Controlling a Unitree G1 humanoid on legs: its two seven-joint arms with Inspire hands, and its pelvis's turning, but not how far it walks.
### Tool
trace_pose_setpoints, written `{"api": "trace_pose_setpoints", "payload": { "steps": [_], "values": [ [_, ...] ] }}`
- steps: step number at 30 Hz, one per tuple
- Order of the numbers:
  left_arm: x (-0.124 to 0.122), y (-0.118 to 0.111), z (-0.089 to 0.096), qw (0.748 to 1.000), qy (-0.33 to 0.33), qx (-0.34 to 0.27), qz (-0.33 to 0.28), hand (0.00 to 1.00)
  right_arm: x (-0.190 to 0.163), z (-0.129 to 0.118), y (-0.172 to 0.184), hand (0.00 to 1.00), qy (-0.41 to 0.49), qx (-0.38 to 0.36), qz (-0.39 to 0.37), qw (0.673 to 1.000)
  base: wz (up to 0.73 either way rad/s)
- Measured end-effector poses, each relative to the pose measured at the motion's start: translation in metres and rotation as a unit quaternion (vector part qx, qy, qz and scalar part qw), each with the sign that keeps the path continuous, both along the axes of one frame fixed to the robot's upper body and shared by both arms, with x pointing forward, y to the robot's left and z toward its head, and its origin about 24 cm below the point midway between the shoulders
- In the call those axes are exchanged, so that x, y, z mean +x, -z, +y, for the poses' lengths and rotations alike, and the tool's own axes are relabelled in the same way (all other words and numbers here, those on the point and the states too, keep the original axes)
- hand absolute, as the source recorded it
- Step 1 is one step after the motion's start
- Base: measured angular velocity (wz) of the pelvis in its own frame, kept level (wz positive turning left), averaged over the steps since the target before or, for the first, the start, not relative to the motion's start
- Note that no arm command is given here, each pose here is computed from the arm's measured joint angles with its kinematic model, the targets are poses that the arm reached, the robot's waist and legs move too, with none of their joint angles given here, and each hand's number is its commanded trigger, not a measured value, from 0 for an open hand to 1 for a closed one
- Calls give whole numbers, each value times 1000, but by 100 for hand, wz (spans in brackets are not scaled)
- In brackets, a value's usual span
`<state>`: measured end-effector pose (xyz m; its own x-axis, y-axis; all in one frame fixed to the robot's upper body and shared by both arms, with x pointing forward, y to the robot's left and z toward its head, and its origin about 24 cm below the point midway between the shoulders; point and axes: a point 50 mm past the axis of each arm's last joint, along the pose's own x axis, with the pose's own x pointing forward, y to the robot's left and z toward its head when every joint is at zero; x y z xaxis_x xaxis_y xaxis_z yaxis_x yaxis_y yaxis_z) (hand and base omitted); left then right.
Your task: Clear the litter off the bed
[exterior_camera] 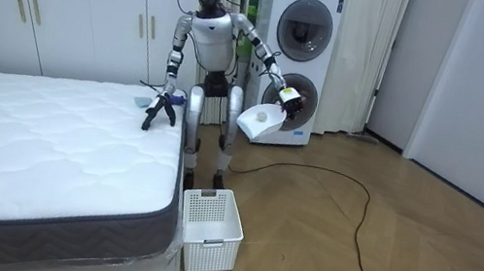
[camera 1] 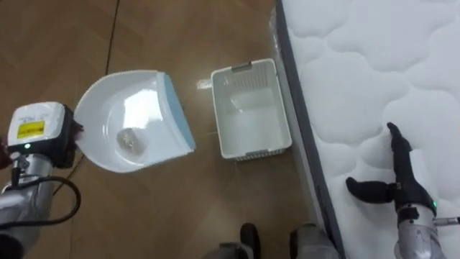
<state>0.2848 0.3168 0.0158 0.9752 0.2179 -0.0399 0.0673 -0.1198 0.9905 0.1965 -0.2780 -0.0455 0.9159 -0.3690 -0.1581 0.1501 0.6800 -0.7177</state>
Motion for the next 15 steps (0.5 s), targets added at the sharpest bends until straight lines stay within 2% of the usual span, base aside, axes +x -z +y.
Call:
{"api": "trace_pose_setpoints", "payload": {
  "steps": [6, 10, 15],
  "values": [
    [9, -14, 9, 996, 17, 79, 47, 100, 7, 5, -8, 0, -29, -7, -1, 1000, 0],
    [14, -18, 8, 993, 21, 98, 68, 100, 10, 6, -13, 0, -37, -16, -12, 999, -4],
    [16, -25, 16, 990, 6, 105, 90, 100, 13, 8, -23, 0, -55, -27, -29, 998, -8]
  ]
}}
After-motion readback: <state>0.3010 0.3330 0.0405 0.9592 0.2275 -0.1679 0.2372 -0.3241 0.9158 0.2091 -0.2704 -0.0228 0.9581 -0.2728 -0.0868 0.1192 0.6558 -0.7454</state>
